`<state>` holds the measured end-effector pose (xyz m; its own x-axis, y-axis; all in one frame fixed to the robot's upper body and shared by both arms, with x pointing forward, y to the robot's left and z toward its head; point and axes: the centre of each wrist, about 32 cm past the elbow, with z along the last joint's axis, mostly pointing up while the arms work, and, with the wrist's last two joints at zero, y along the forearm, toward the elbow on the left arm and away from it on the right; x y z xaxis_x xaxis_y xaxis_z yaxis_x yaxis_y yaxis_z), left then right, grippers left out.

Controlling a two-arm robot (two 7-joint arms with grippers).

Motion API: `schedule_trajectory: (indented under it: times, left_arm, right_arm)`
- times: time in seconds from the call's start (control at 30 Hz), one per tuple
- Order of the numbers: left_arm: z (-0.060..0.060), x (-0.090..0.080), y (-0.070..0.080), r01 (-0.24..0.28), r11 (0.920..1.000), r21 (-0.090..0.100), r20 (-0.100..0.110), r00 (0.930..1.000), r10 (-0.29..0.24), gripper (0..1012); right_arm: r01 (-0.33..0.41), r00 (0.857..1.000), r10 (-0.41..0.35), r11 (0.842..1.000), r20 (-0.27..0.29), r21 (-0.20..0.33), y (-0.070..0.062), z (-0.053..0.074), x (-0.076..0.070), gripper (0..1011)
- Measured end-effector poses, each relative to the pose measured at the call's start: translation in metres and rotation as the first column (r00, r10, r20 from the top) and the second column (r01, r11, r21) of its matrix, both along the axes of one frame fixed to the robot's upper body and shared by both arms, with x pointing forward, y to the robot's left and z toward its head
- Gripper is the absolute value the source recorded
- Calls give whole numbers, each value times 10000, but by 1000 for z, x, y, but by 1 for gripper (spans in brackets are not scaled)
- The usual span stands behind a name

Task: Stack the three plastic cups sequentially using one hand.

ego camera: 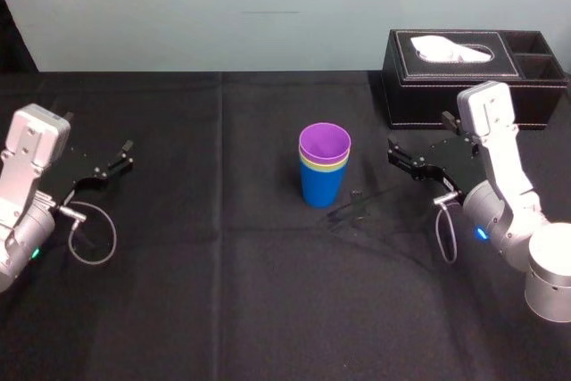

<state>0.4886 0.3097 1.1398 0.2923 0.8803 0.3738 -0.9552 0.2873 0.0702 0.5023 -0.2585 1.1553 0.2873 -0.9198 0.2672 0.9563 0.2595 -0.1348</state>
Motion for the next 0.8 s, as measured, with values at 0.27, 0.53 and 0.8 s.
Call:
schedule_trajectory:
  times: [0.27, 0.53, 0.8]
  left_arm:
    - [0, 0, 0, 0, 10000, -1, -1, 10000, 0, 1011]
    - [0, 0, 0, -1, 10000, -1, -1, 10000, 1, 1011]
    - [0, 0, 0, 0, 10000, 0, 0, 10000, 0, 1011]
  right_arm:
    - [0, 10000, 0, 10000, 1, 0, 0, 0, 0, 1003]
    - [1, 10000, -1, 10000, 1, 0, 0, 0, 0, 1003]
    - [0, 10000, 0, 10000, 0, 0, 0, 0, 0, 1003]
